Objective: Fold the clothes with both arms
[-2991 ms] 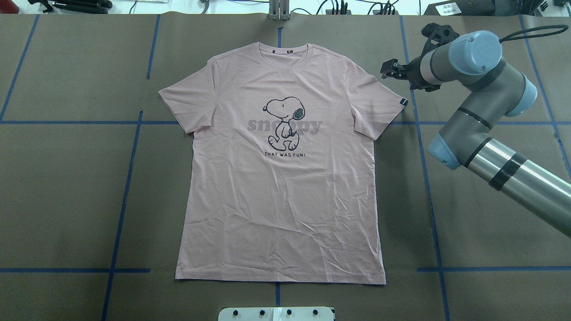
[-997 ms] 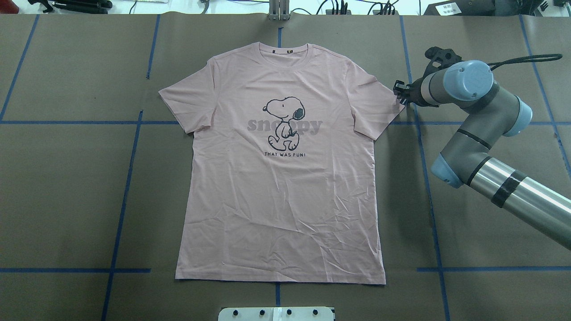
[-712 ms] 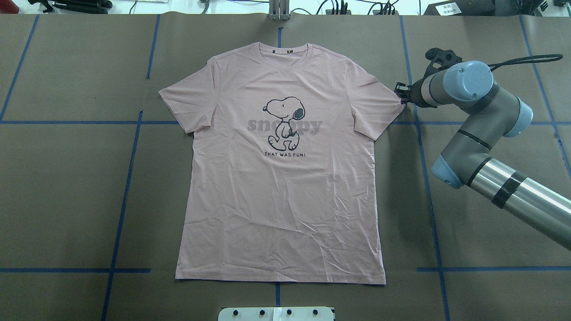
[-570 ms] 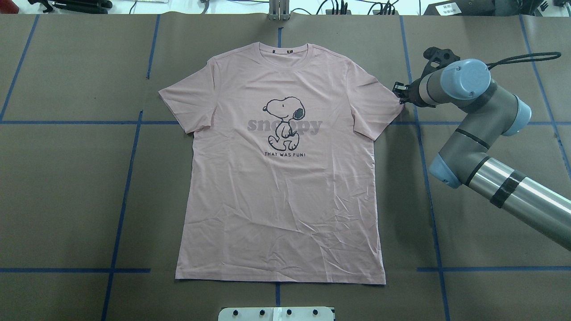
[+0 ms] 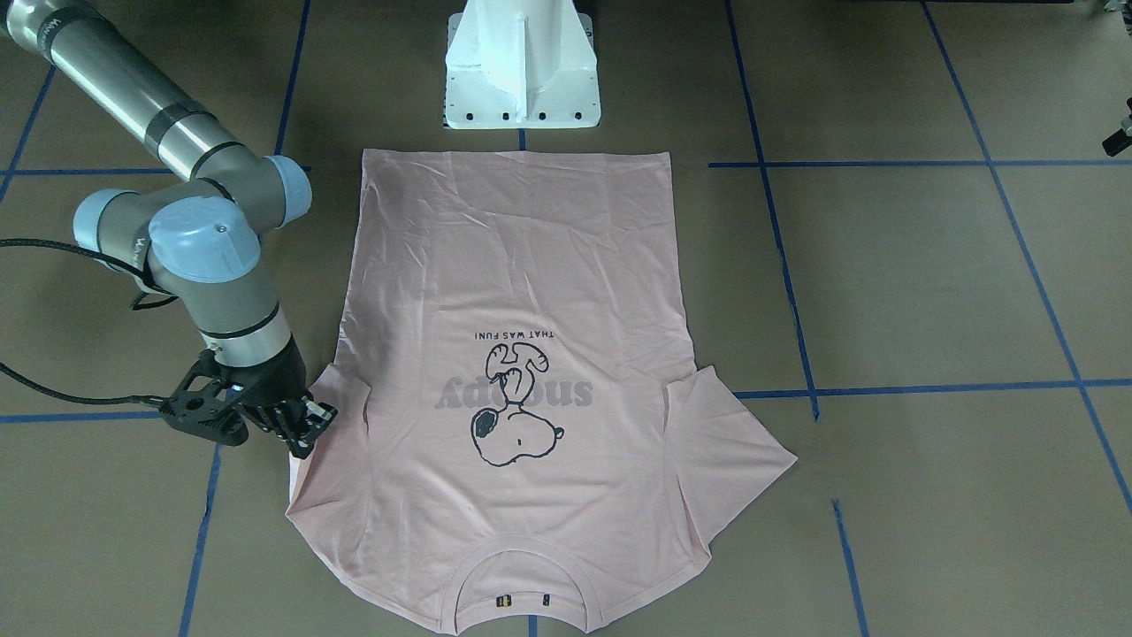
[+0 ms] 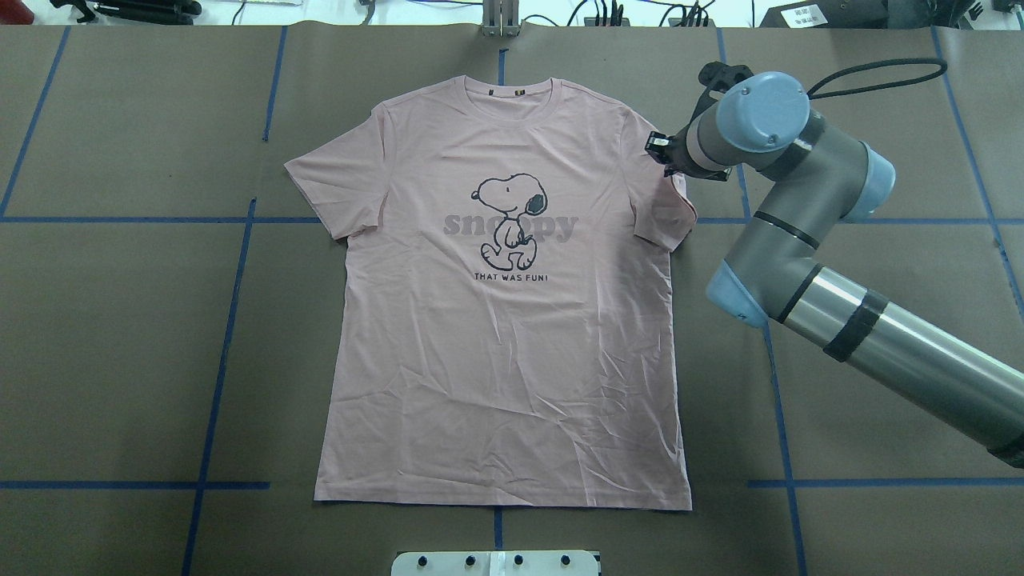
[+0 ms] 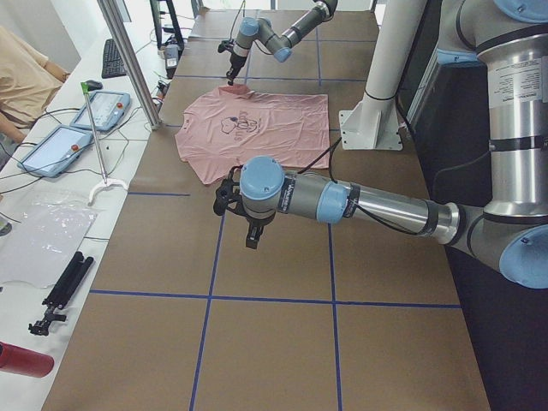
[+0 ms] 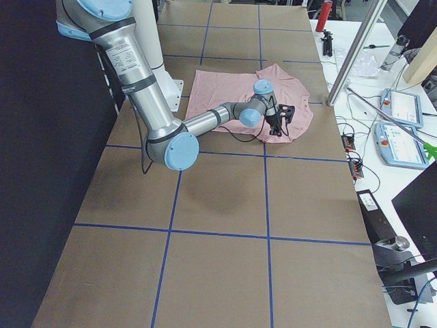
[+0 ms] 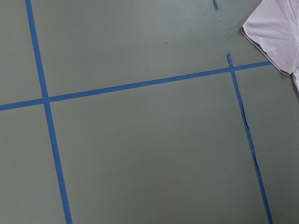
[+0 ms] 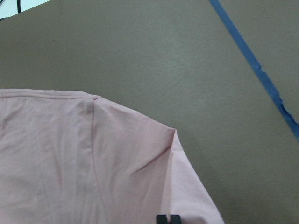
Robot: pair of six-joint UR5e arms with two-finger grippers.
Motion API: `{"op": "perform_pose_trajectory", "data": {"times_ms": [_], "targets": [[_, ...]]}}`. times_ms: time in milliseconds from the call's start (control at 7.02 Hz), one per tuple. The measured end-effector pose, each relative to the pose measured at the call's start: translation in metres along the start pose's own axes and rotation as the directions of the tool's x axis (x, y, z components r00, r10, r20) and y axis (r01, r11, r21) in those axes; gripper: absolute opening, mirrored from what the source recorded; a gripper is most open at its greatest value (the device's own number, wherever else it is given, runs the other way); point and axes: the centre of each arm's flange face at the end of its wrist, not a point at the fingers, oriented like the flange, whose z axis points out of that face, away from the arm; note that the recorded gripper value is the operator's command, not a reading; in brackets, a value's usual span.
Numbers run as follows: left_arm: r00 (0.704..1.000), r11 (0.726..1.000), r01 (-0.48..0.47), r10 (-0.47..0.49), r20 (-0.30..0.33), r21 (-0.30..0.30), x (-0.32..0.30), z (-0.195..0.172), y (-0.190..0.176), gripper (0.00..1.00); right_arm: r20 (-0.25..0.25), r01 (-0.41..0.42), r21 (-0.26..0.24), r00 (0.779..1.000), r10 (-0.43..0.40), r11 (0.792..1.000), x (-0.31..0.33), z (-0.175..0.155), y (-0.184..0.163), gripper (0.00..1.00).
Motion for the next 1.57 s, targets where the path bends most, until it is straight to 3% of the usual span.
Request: {"op": "perform_pose_trajectory", "data": {"times_ms": [285,427,570,855,1139,1424,1567], "targets": [[1.000,1.000,-0.002,0.002,0.000,0.001,0.002,-0.001,0.000,1.00,-0.025,-0.004,-0.008,1.000,0.004,1.000,-0.042,0.018,-0.002,0.00],[1.000,1.000,-0.003,0.003,0.000,0.001,0.002,-0.001,0.000,1.00,-0.033,-0.003,-0.005,0.999,0.003,1.000,-0.055,0.023,-0.003,0.58],[1.000,1.000,-0.003,0.003,0.000,0.000,0.002,0.000,0.001,1.00,-0.037,0.006,0.002,0.999,-0.006,1.000,-0.062,0.027,0.001,1.00],[1.000,1.000,0.020,-0.020,-0.015,-0.006,0.006,0.004,-0.002,1.00,-0.034,0.061,0.052,0.998,-0.059,0.997,-0.075,0.029,0.019,1.00],[0.994,1.000,0.007,-0.008,-0.110,-0.014,0.008,0.019,-0.011,1.00,0.003,0.085,0.033,0.996,-0.085,0.996,-0.075,0.013,0.023,1.00],[0.969,0.992,-0.111,0.120,-0.218,0.053,0.018,0.030,-0.065,1.00,0.088,0.087,-0.014,0.992,-0.086,0.996,-0.061,-0.020,0.025,1.00],[0.966,0.992,-0.114,0.121,-0.227,0.044,0.046,0.045,-0.114,1.00,0.128,0.087,-0.018,0.988,-0.084,0.996,-0.051,-0.040,0.028,1.00]]}}
